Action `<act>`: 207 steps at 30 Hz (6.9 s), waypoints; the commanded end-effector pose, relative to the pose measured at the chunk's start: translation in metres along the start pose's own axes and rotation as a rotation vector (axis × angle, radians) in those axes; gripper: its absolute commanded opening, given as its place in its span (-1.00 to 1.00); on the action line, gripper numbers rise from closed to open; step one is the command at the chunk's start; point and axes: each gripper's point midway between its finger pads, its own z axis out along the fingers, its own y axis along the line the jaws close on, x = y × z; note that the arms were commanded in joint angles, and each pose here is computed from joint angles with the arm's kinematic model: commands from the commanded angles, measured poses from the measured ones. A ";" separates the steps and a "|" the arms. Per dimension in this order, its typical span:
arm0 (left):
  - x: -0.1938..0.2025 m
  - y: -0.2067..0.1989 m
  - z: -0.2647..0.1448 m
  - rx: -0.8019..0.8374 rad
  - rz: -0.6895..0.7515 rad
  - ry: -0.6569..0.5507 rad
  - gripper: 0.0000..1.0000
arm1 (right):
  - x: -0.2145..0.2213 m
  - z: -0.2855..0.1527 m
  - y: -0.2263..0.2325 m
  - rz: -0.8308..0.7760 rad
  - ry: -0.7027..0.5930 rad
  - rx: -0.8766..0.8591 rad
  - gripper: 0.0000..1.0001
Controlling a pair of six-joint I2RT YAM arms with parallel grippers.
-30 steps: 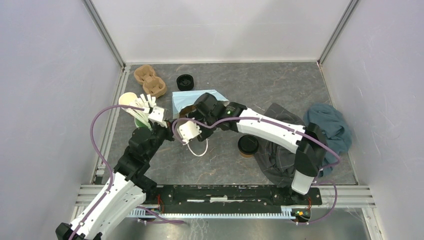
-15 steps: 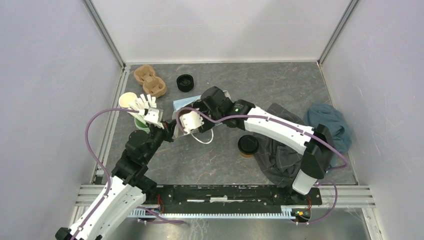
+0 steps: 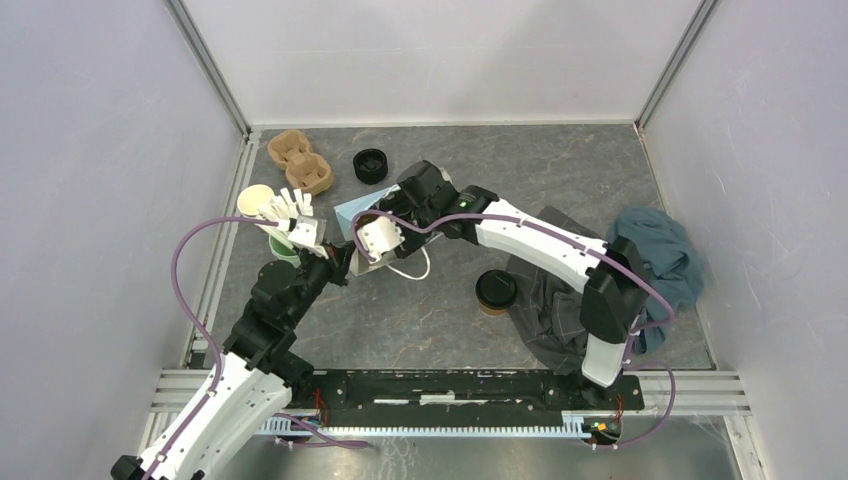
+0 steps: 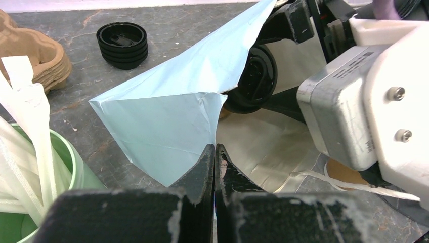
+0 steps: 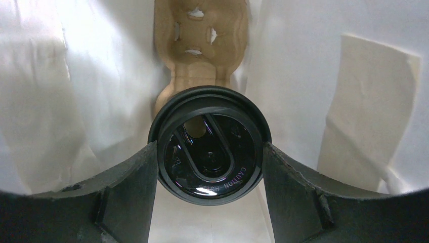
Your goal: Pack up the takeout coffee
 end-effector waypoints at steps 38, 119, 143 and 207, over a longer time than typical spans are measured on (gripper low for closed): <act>-0.024 -0.012 0.000 0.003 -0.160 0.006 -0.96 | 0.037 0.032 -0.002 0.168 0.019 0.037 -1.00; 0.015 -0.022 -0.014 -0.088 -0.383 0.358 -0.96 | 0.015 -0.043 0.033 0.420 0.171 0.371 -1.00; 0.006 -0.038 -0.010 0.004 -0.405 0.325 -0.96 | 0.006 -0.003 0.031 0.366 0.167 0.388 -1.00; -0.019 -0.056 -0.022 0.060 -0.428 0.382 -0.96 | 0.044 -0.023 0.043 0.307 0.188 0.100 -1.00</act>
